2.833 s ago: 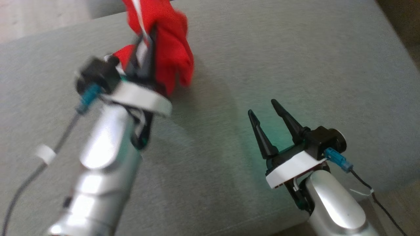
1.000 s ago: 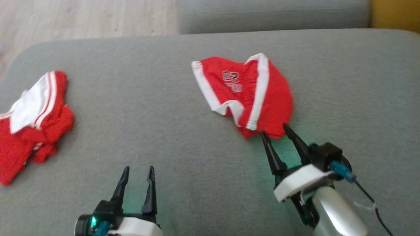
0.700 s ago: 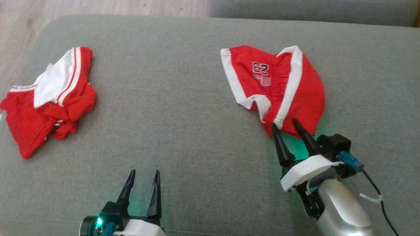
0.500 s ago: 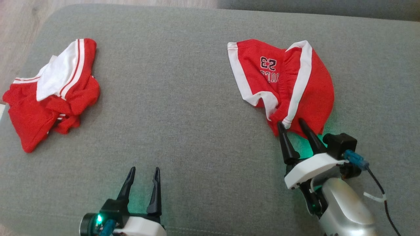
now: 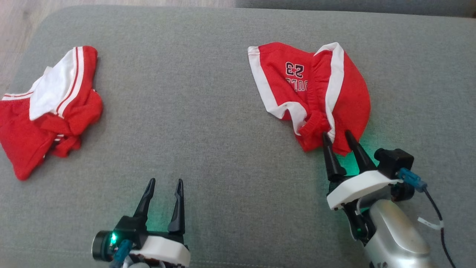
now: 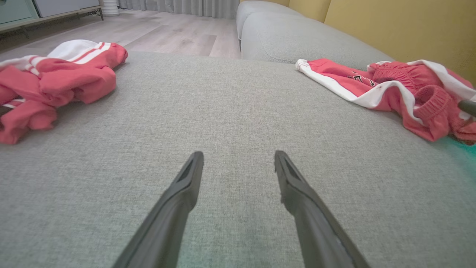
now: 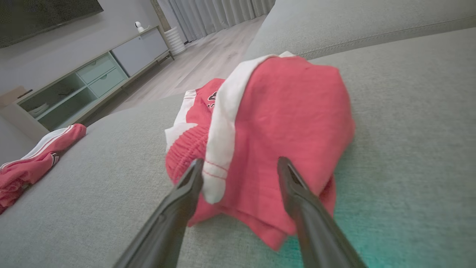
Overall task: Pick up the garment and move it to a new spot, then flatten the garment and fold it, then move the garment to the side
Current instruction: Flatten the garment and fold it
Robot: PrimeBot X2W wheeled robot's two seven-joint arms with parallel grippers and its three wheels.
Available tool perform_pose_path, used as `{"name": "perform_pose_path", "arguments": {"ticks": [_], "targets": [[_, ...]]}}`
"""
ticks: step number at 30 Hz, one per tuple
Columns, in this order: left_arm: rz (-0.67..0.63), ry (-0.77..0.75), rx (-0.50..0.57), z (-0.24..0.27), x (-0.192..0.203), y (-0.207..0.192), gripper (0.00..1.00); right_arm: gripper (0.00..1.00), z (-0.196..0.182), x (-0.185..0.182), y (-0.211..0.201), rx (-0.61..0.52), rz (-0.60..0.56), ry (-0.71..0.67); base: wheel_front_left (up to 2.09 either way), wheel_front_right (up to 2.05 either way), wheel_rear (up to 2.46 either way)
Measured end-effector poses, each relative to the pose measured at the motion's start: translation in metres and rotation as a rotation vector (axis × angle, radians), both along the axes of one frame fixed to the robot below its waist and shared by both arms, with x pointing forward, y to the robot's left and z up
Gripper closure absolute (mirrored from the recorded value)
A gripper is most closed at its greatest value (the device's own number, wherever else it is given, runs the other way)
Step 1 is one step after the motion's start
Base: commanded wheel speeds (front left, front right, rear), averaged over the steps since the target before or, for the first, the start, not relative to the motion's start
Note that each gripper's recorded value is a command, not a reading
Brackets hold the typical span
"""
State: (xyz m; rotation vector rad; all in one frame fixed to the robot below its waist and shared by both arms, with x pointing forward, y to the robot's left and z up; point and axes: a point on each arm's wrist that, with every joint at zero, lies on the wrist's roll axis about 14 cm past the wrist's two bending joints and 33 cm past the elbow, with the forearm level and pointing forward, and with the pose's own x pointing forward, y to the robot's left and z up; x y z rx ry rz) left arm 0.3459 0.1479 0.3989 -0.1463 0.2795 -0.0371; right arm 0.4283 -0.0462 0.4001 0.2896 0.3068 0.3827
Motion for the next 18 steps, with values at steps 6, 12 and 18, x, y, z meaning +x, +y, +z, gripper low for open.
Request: {"name": "perform_pose_path", "arguments": {"ticks": [6, 12, 18], "targets": [[-0.002, 0.001, -0.001, 0.000, 0.000, -0.001, 0.00, 1.00, 0.001, 0.001, -0.009, -0.002, -0.028, 0.000, 0.00, 0.00, 0.00], [0.017, -0.009, -0.023, 0.004, -0.001, 0.002, 0.00, 1.00, 0.075, 0.048, -0.070, 0.036, -0.241, -0.223, 0.00, 0.00, 0.00], [0.036, -0.026, -0.038, 0.009, -0.010, 0.005, 0.00, 1.00, 0.246, 0.087, -0.122, -0.052, -0.309, -0.699, 0.00, 0.00, 0.00]]}}
